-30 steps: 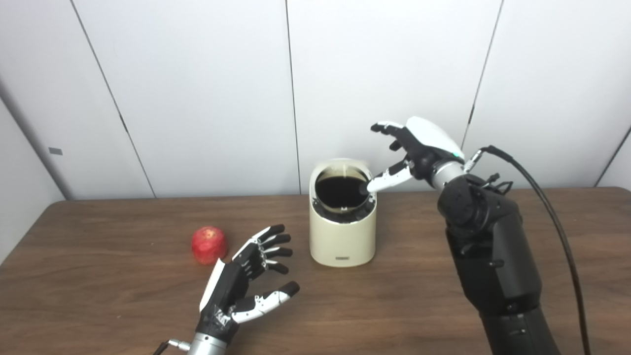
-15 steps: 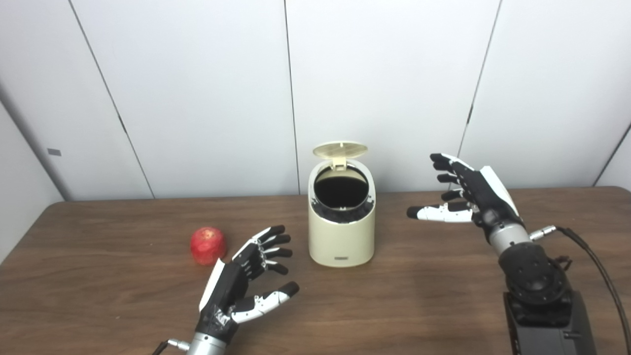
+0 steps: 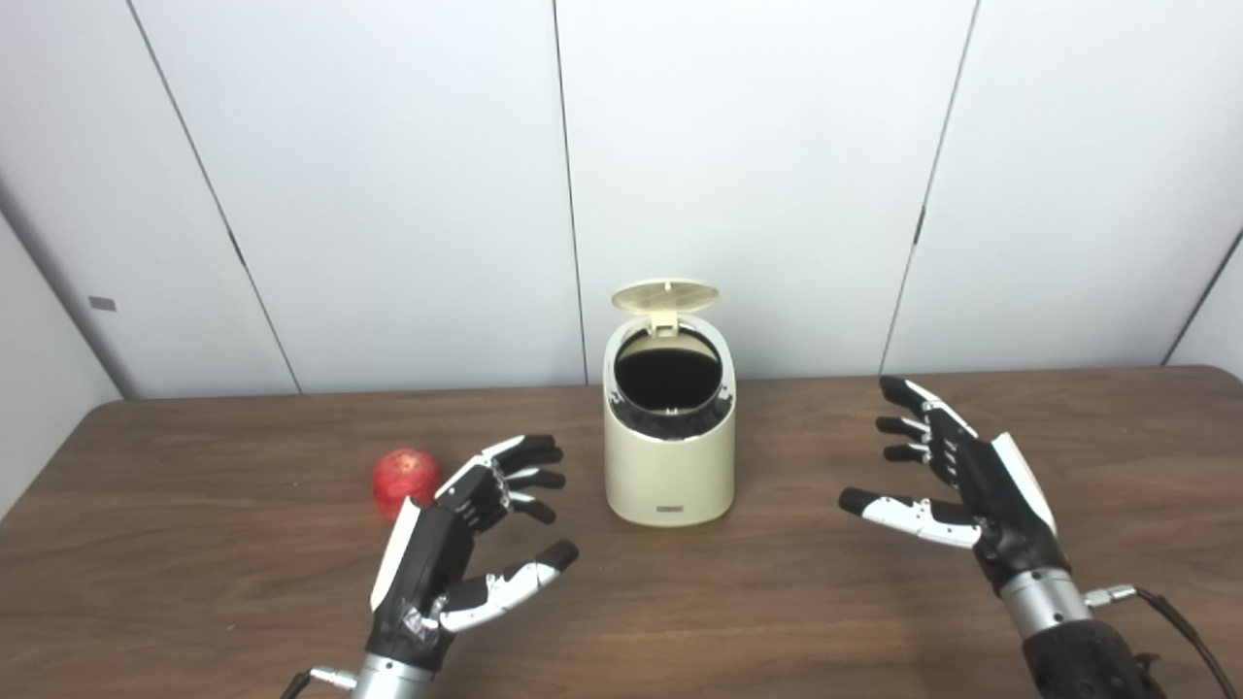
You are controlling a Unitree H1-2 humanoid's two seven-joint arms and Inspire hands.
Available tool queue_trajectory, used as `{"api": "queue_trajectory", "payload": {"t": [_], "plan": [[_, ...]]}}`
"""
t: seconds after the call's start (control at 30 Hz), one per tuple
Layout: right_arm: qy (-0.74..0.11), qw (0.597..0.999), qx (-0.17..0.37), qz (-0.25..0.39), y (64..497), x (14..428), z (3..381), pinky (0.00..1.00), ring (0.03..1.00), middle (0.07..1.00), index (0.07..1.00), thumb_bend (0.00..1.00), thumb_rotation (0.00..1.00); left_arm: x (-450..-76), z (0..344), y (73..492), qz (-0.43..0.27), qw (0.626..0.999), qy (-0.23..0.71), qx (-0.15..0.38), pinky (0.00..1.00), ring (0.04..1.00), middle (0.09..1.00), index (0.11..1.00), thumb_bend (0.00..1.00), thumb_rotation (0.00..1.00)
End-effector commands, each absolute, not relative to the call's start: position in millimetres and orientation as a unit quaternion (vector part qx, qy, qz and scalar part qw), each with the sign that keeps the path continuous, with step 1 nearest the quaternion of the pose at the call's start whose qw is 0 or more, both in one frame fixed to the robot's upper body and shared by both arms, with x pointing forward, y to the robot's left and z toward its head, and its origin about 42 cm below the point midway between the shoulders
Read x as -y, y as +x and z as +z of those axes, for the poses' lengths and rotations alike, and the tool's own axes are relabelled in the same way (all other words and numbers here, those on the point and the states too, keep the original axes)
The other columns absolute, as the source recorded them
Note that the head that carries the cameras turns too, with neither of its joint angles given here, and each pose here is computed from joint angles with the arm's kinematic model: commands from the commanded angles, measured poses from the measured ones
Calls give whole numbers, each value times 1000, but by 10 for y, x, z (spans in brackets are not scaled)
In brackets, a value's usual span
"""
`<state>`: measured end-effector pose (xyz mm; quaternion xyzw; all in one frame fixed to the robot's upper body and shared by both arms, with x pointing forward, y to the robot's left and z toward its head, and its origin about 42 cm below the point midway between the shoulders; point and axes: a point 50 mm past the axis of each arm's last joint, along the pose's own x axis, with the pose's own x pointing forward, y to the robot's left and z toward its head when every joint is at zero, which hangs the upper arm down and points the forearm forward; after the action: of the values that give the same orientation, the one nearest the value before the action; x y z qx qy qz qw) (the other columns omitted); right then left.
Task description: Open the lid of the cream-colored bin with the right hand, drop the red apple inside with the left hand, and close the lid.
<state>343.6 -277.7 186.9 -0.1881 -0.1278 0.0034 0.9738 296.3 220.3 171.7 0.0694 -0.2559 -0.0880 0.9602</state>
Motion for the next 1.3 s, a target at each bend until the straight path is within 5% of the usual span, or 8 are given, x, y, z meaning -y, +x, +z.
{"api": "queue_trajectory", "payload": {"t": [0.0,0.13,0.3,0.5,0.63,0.8,1.03,1.27], "plan": [[-185,969,164,-6,3409,2890,1982,706,826,913,882,789,309,-2271,1978,2922,-36,944,123,305,564,704,761,787,620,91],[-190,970,151,-7,3357,2982,1951,684,829,914,890,762,266,-2425,2133,2894,39,929,175,324,560,721,768,799,663,68],[-186,975,124,-6,3311,3000,1942,672,825,920,890,734,187,-2739,2233,2966,140,920,199,307,645,799,837,869,717,160],[-185,974,133,13,3313,2955,1951,524,767,880,848,779,280,-3010,2138,3081,236,907,219,272,677,828,829,856,756,158],[-175,975,137,14,3301,2919,1970,508,734,871,826,763,270,-3109,2000,3132,266,899,250,243,865,882,857,869,757,166],[-183,973,140,22,3271,2832,2022,566,762,879,839,735,288,-3187,1868,3236,245,908,291,176,997,982,914,942,835,291],[-185,972,144,24,3230,2755,2120,592,779,896,859,690,239,-3246,1781,3354,172,934,296,101,987,987,913,983,981,366],[-184,972,144,22,3164,2722,2199,570,772,896,858,660,149,-3272,1706,3460,118,944,300,74,907,943,884,952,1000,411]]}}
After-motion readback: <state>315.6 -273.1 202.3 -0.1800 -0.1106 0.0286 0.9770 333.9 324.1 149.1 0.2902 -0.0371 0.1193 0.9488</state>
